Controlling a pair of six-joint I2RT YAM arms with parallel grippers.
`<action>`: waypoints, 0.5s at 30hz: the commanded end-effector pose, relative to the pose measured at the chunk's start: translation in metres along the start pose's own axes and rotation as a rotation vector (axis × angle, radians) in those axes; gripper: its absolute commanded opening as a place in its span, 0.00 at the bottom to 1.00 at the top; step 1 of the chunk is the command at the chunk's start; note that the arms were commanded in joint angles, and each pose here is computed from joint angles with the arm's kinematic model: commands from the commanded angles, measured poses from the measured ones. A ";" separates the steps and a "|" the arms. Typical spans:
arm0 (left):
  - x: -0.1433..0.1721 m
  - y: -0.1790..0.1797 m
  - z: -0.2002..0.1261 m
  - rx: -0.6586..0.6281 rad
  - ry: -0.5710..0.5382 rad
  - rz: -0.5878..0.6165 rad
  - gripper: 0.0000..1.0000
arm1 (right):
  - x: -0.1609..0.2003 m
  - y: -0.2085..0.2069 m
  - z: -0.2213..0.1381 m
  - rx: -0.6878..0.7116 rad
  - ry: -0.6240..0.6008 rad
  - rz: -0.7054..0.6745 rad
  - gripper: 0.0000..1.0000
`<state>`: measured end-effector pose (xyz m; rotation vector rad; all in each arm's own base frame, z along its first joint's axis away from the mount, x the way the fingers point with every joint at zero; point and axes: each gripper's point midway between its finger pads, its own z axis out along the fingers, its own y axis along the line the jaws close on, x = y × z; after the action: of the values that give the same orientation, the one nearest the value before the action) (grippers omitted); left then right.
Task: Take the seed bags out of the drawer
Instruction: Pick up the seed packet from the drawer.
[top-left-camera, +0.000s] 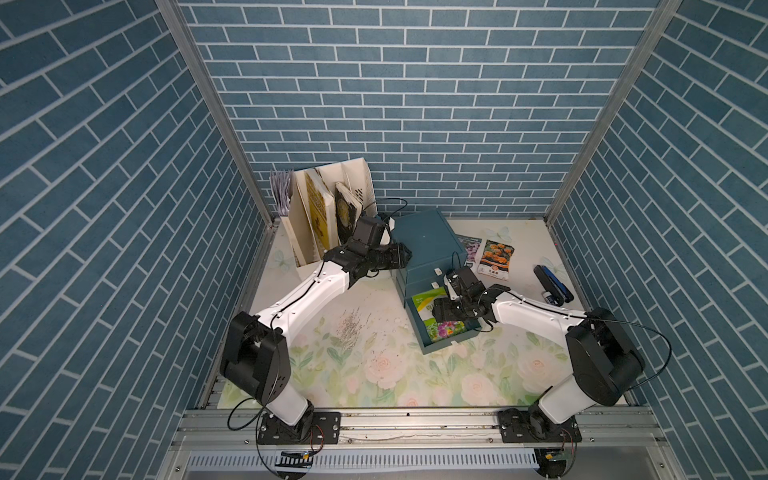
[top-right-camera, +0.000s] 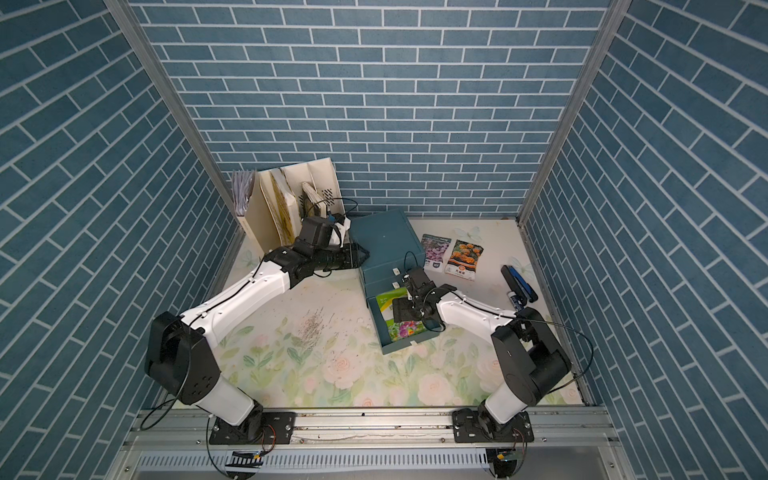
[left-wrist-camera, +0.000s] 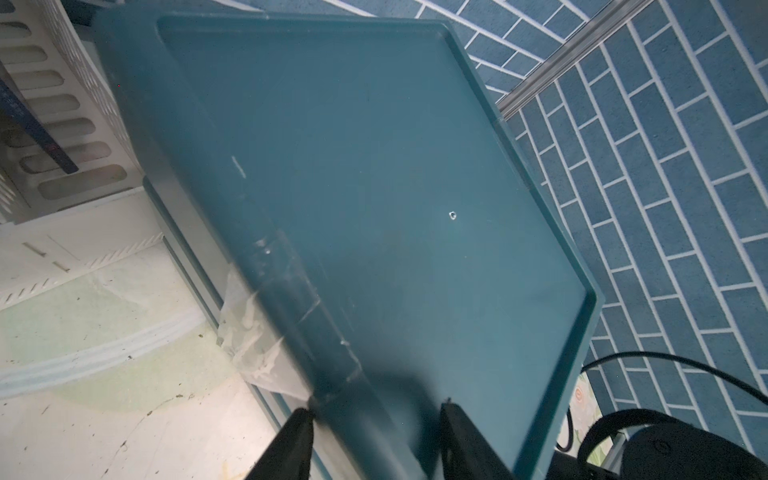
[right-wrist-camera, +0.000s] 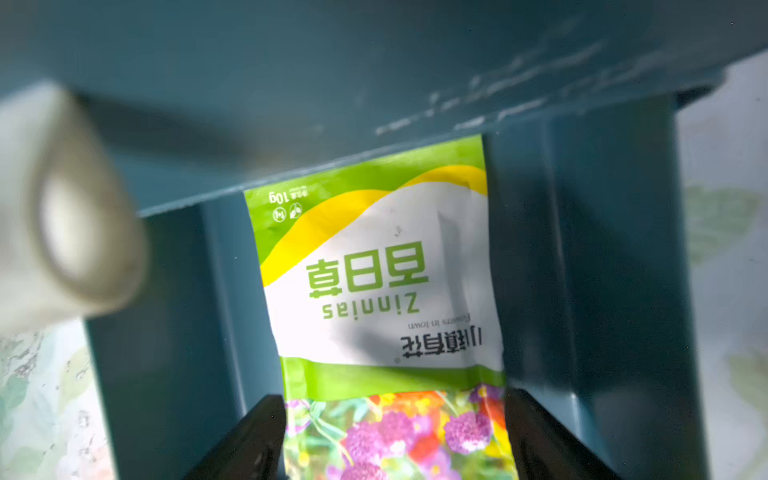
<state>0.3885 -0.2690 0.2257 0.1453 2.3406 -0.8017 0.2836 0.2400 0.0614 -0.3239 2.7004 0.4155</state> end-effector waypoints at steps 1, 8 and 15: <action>0.050 0.034 0.019 -0.107 0.184 -0.014 0.52 | -0.001 -0.007 0.006 0.046 0.004 -0.032 0.87; 0.051 0.036 0.018 -0.112 0.187 -0.013 0.52 | 0.002 -0.012 0.016 0.079 0.023 -0.044 0.87; 0.050 0.036 0.018 -0.111 0.186 -0.013 0.52 | 0.008 -0.011 0.028 0.070 0.058 -0.054 0.87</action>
<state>0.3890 -0.2681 0.2257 0.1474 2.3404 -0.8005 0.2834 0.2322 0.0308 -0.3429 2.7630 0.3074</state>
